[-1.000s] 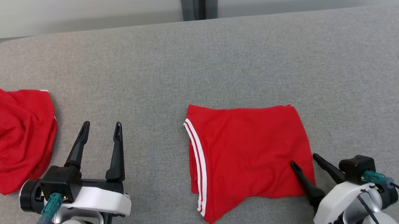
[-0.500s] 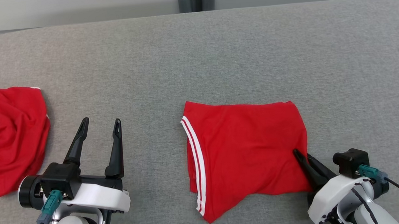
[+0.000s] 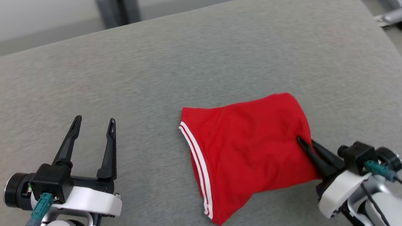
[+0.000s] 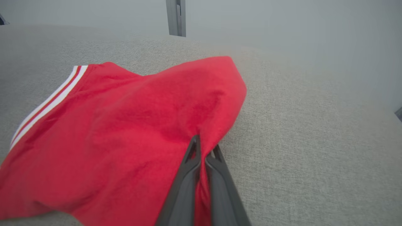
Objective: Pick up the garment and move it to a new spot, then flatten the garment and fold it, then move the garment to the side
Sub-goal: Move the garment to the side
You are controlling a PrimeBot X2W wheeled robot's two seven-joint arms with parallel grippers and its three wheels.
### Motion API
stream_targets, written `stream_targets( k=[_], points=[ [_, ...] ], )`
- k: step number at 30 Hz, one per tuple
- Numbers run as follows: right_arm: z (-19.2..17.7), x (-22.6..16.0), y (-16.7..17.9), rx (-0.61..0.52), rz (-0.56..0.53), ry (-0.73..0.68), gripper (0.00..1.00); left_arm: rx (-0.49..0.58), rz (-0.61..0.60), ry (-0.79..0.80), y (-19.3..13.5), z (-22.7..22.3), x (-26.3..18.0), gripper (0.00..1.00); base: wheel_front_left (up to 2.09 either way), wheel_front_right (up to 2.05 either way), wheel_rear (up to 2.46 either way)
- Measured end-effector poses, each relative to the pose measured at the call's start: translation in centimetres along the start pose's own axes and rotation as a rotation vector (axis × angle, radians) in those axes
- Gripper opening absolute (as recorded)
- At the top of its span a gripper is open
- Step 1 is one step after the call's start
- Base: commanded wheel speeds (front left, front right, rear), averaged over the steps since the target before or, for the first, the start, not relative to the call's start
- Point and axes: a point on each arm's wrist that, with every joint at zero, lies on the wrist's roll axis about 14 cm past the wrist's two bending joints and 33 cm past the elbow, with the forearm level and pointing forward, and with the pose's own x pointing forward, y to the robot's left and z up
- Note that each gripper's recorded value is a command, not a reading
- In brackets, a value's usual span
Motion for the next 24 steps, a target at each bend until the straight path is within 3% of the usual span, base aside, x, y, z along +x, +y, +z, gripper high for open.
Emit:
stream_targets(
  k=[6, 13, 24],
  points=[
    [2.8, -2.2, -6.7, -0.091, -0.151, -0.057, 0.00, 0.001, -0.155, 0.009, -4.4, -0.1, 2.4, 1.00, 0.00, 0.00, 0.00],
    [6.7, -2.9, -14.4, -0.096, -0.326, -0.137, 0.00, 0.002, -0.281, 0.037, -7.6, -1.1, 4.2, 1.00, 0.00, 0.00, 0.00],
    [7.3, -1.5, -22.5, -0.030, -0.520, -0.108, 0.00, 0.027, -0.281, 0.048, -6.2, -1.4, 4.7, 1.00, 0.00, 0.00, 0.00]
  ],
)
